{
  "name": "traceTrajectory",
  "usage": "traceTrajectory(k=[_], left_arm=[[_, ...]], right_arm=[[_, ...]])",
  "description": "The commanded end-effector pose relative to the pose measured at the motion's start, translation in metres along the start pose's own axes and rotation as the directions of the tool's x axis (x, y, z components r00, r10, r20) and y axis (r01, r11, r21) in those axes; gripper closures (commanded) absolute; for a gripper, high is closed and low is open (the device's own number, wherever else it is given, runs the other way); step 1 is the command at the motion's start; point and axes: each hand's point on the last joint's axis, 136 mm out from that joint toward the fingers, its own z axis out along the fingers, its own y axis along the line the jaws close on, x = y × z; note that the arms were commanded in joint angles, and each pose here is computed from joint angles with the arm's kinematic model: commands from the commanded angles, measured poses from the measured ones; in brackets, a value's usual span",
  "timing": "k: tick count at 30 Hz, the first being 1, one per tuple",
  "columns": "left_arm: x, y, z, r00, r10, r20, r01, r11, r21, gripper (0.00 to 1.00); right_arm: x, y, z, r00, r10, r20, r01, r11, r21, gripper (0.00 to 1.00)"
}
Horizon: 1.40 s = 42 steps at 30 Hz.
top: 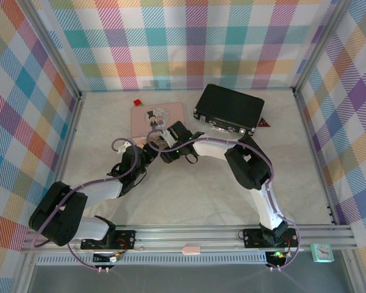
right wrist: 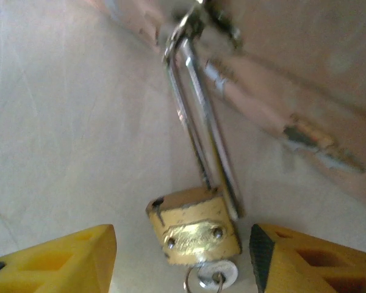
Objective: Unlock a padlock with a key
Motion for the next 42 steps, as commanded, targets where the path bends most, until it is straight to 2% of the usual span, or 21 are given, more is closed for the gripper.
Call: traceTrajectory(k=[1, 3, 7, 11, 15, 19, 26, 34, 42], left_arm=[[-0.006, 0.01, -0.005, 0.999, 0.025, 0.02, -0.025, 0.999, -0.04, 0.29], [-0.007, 0.012, -0.006, 0.999, 0.027, 0.023, -0.026, 0.999, -0.047, 0.28], [-0.012, 0.017, -0.007, 0.999, 0.009, 0.037, -0.007, 0.999, -0.052, 0.28], [-0.032, 0.018, -0.012, 0.998, 0.014, 0.068, -0.01, 0.998, -0.057, 0.25], [-0.065, 0.013, -0.019, 0.992, 0.043, 0.117, -0.033, 0.996, -0.085, 0.17], [-0.102, 0.01, -0.018, 0.986, 0.046, 0.158, -0.032, 0.996, -0.087, 0.11], [-0.141, -0.007, 0.016, 0.986, 0.108, 0.13, -0.104, 0.994, -0.037, 0.1], [-0.125, -0.021, 0.071, 0.981, 0.19, -0.03, -0.187, 0.98, 0.07, 0.14], [-0.104, -0.025, 0.092, 0.97, 0.203, -0.134, -0.182, 0.972, 0.151, 0.21]], right_arm=[[0.011, -0.009, 0.013, 0.997, 0.061, -0.046, -0.059, 0.997, 0.042, 0.41], [0.013, -0.012, 0.015, 0.996, 0.076, -0.047, -0.073, 0.995, 0.061, 0.45], [0.015, -0.014, 0.014, 0.996, 0.071, -0.045, -0.068, 0.995, 0.076, 0.6], [0.013, -0.017, 0.01, 0.999, 0.023, -0.035, -0.02, 0.996, 0.09, 0.72], [0.01, -0.014, 0.004, 0.999, -0.045, -0.023, 0.046, 0.997, 0.068, 0.75], [0.01, -0.004, 0.001, 0.99, -0.143, -0.008, 0.142, 0.99, -0.011, 0.8], [0.003, -0.001, -0.005, 0.972, -0.233, 0.007, 0.233, 0.968, -0.097, 0.87], [-0.007, -0.001, -0.003, 0.948, -0.317, -0.01, 0.313, 0.939, -0.143, 0.88], [-0.021, 0.001, -0.003, 0.935, -0.352, 0.027, 0.352, 0.924, -0.149, 0.9]])
